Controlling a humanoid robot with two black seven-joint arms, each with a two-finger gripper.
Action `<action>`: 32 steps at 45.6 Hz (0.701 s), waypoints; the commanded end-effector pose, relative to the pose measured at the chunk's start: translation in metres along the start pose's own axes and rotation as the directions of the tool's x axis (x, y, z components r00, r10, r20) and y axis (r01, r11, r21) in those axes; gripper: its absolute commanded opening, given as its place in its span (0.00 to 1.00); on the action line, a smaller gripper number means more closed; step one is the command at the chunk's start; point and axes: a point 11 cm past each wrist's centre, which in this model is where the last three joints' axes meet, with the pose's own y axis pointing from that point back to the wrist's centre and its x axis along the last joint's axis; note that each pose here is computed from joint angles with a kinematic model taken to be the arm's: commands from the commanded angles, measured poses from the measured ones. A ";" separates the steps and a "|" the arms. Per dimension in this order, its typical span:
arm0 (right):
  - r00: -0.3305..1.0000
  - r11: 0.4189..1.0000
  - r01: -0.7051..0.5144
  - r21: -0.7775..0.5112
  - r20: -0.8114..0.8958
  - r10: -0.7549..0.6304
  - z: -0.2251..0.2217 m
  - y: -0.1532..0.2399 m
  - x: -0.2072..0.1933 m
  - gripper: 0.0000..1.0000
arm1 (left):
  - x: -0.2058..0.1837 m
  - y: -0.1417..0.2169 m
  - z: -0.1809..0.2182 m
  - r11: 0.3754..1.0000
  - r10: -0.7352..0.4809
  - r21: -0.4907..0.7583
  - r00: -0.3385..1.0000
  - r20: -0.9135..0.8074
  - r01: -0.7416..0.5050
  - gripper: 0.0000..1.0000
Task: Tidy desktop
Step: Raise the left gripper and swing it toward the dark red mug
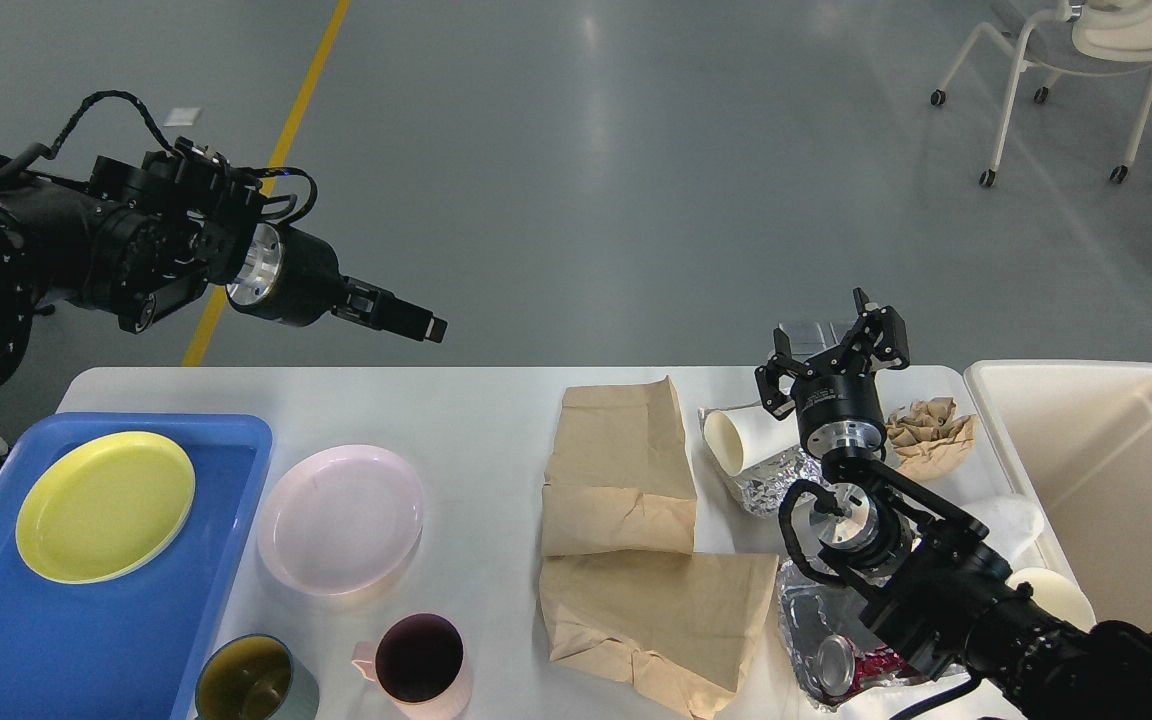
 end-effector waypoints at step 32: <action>1.000 1.000 0.001 0.000 0.002 -0.001 0.000 0.000 -0.001 1.00 | 0.068 0.057 0.090 1.000 0.015 -0.004 0.983 0.186 -0.014 1.00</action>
